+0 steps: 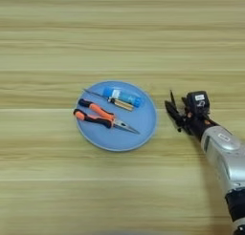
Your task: Move the objects on the table
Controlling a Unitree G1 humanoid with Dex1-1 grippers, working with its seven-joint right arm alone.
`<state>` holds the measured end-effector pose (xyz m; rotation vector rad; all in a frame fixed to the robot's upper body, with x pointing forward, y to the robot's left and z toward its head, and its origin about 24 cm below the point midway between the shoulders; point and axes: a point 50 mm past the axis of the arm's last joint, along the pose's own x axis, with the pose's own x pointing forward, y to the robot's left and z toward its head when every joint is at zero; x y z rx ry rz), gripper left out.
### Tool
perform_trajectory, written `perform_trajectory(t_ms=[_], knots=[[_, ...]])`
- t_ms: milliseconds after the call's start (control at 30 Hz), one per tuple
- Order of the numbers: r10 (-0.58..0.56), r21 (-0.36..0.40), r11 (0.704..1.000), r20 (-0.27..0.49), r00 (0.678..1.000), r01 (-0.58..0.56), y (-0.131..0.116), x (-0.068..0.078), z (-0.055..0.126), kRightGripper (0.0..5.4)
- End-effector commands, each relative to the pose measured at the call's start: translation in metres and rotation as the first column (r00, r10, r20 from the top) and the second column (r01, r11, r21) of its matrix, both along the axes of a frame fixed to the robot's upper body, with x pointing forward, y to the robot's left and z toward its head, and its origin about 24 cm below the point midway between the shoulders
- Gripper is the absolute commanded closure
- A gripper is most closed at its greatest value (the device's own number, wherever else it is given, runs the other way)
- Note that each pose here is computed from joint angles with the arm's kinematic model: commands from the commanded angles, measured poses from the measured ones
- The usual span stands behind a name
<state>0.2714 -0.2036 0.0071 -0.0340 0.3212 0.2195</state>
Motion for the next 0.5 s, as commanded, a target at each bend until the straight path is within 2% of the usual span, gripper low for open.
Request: perform_trajectory(t_ms=[33, 267, 500], knots=[[-0.013, -0.021, 1.000, -0.070, 0.997, 0.011, -0.0040, -0.0022, -0.0065, 3.17], [0.026, -0.044, 0.999, -0.127, 0.992, -0.032, -0.0022, -0.0056, -0.0122, 4.05], [0.044, -0.029, 0.998, -0.157, 0.987, -0.049, -0.0018, -0.0068, -0.0140, 4.91]])
